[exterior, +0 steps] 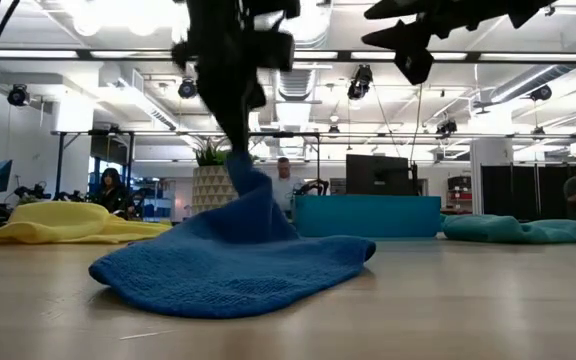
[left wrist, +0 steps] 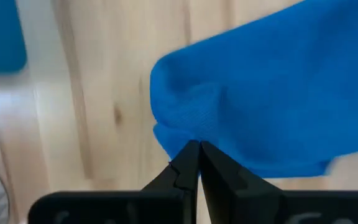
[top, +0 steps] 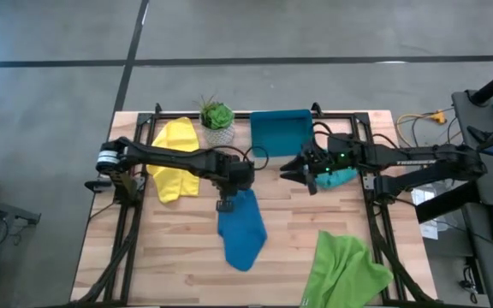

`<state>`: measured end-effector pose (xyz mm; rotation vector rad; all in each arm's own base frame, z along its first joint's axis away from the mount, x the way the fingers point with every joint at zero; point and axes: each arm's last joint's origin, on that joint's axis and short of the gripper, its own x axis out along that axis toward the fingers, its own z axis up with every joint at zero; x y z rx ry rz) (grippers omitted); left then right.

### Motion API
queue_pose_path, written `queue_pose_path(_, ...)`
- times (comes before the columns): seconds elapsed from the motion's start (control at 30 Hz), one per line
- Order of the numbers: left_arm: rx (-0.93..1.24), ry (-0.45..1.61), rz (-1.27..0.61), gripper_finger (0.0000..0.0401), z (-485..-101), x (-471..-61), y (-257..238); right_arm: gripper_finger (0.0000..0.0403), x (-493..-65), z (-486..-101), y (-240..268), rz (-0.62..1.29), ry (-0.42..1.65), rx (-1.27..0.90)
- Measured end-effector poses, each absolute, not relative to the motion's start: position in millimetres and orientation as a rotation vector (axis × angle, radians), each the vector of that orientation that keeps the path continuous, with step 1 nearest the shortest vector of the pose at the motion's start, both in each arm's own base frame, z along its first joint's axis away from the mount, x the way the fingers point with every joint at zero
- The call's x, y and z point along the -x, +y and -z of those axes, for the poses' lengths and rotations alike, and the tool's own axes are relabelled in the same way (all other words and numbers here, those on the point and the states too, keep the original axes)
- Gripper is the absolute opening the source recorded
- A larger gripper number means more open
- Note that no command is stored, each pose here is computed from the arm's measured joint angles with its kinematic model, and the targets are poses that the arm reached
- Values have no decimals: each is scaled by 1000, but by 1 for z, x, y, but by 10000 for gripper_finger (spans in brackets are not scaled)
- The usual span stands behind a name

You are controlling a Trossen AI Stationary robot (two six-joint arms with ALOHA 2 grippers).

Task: Fold microfiber towels
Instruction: Fold the dark blue microfiber towel into the dark blue bin

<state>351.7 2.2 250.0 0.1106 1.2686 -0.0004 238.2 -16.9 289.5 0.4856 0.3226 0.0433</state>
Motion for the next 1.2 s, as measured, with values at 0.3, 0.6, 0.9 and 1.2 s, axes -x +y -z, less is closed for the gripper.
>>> queue_pose_path(0.3, -78, 1312, -226, 35, -231, -341, 34, 138, -229, -299, -11, -69, 288, -532)
queue_pose_path(0.6, 26, 1327, -199, 192, -242, -326, 50, 127, -223, -306, -10, -67, 259, -539)
queue_pose_path(0.9, 215, 1333, 73, 205, -231, -292, -9, 124, -222, -306, -7, -81, 262, -551)
queue_pose_path(1.2, 171, 1038, -290, 178, -216, -287, -10, 113, -222, -307, -6, -92, 256, -545)
